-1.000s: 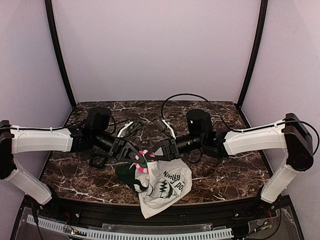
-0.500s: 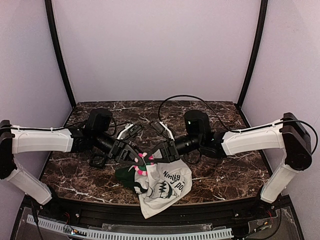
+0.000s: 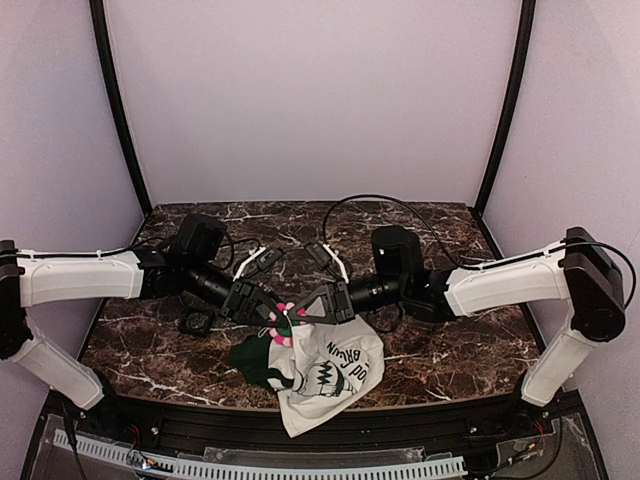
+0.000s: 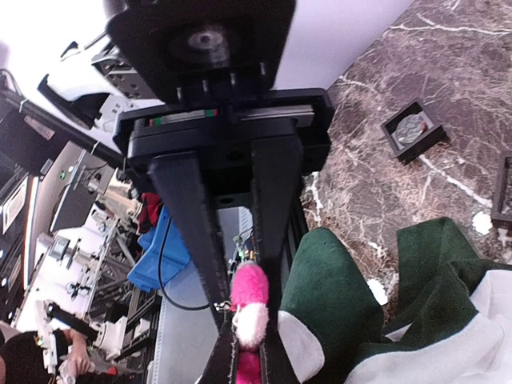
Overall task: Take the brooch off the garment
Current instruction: Open the brooch on the crumpled clothing.
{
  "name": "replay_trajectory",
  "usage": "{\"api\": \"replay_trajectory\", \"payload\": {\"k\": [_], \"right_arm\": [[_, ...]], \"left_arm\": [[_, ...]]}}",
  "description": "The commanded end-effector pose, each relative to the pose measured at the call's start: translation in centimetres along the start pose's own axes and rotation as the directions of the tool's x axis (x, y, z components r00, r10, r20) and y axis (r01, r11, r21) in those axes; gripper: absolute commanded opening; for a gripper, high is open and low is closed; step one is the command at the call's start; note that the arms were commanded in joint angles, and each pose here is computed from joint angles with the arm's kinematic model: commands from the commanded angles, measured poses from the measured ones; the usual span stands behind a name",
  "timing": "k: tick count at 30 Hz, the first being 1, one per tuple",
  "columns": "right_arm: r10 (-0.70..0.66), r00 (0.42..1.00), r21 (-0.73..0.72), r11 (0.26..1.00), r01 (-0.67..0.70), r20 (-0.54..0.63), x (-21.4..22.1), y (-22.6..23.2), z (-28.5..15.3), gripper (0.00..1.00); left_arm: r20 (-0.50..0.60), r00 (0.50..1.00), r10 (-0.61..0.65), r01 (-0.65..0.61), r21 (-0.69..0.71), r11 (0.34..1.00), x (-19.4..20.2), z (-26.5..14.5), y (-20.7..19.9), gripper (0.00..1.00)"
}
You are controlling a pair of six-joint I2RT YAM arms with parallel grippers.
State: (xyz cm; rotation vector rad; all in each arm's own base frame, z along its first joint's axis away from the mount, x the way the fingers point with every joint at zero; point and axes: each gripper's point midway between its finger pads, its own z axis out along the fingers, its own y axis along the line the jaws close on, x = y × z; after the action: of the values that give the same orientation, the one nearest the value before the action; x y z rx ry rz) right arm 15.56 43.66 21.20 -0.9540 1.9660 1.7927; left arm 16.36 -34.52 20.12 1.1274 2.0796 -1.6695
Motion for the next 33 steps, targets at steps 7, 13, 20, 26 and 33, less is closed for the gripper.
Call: {"api": "replay_trajectory", "payload": {"k": [7, 13, 20, 26, 33], "right_arm": [[-0.088, 0.963, 0.272, 0.962, 0.015, 0.256, -4.0, -0.9, -3.2, 0.00], [-0.171, 0.900, 0.274, 0.960, 0.060, 0.401, -6.8, 1.0, -4.8, 0.00], [-0.206, 0.849, 0.276, 0.958, 0.075, 0.486, -8.4, 1.9, -5.5, 0.00], [-0.216, 0.853, 0.264, 0.960, 0.096, 0.475, -8.6, 2.5, -5.2, 0.00], [-0.210, 0.855, 0.262, 0.961, 0.091, 0.474, -8.3, 2.3, -5.3, 0.00]], "left_arm": [[0.149, 0.959, 0.241, -0.155, -0.437, 0.886, -4.8, -5.7, 1.8, 0.78], [0.380, 0.883, 0.274, -0.115, -0.391, 0.913, -8.1, -7.2, -1.0, 0.99], [0.408, 0.870, 0.277, -0.081, -0.435, 0.897, -9.1, -6.5, -1.4, 0.99], [0.373, 0.898, 0.235, -0.064, -0.416, 0.907, -8.6, -4.1, -0.5, 0.99], [0.363, 0.907, 0.212, -0.061, -0.385, 0.921, -8.2, -3.0, -0.1, 0.99]]}}
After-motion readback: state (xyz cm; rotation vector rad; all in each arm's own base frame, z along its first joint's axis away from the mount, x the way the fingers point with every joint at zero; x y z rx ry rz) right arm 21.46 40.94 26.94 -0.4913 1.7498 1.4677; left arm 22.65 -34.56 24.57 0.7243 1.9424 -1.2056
